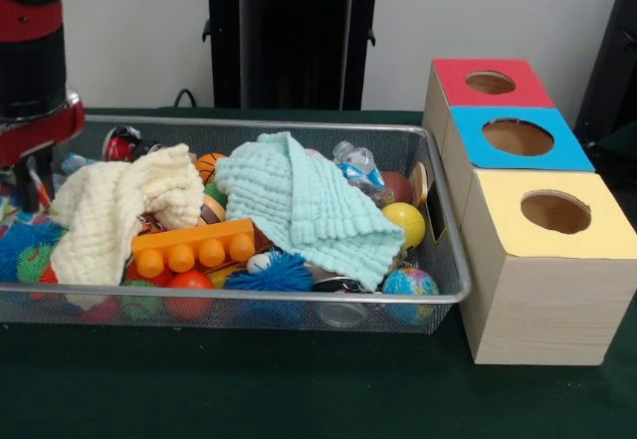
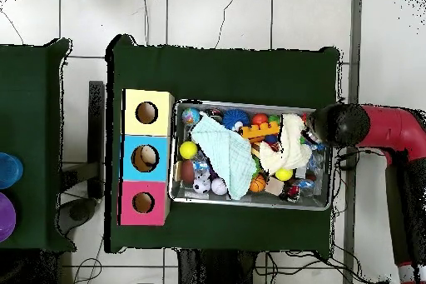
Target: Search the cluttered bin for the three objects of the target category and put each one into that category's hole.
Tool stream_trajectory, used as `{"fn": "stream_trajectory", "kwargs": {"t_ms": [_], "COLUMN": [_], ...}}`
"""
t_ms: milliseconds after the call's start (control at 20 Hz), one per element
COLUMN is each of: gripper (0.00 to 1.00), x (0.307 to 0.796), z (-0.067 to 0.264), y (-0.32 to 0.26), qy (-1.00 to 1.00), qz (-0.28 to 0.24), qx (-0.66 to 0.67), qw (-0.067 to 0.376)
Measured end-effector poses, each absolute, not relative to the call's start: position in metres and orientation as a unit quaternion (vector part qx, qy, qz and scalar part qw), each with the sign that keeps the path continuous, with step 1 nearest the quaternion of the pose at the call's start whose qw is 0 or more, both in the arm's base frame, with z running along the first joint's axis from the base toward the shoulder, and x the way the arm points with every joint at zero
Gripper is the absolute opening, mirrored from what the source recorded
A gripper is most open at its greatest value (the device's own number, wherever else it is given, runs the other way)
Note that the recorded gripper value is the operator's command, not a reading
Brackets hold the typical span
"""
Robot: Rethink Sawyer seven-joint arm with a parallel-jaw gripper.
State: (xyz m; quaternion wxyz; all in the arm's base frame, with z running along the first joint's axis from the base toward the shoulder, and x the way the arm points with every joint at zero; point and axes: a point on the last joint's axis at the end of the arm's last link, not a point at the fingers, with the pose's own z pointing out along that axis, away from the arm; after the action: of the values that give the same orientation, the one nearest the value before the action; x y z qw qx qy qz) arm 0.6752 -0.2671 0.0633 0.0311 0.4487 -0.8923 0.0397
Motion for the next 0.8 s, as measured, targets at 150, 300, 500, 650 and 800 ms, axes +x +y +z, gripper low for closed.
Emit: {"fn": "stream_trajectory", "kwargs": {"t_ms": [150, 300, 500, 650, 800], "gripper": [0.00, 0.00, 0.00, 0.00, 0.00], "x": [0.678, 0.679, 0.687, 0.693, 0.702], "z": [0.085, 0.100, 0.124, 0.130, 0.135], "y": [-0.247, -0.225, -0.159, -0.127, -0.070], "qy": [-0.889, -0.885, -0.873, -0.869, -0.864], "qz": [0.036, 0.031, 0.021, 0.019, 0.016], "qx": [0.456, 0.464, 0.487, 0.495, 0.502], "qw": [0.026, 0.023, 0.002, -0.014, -0.046]}}
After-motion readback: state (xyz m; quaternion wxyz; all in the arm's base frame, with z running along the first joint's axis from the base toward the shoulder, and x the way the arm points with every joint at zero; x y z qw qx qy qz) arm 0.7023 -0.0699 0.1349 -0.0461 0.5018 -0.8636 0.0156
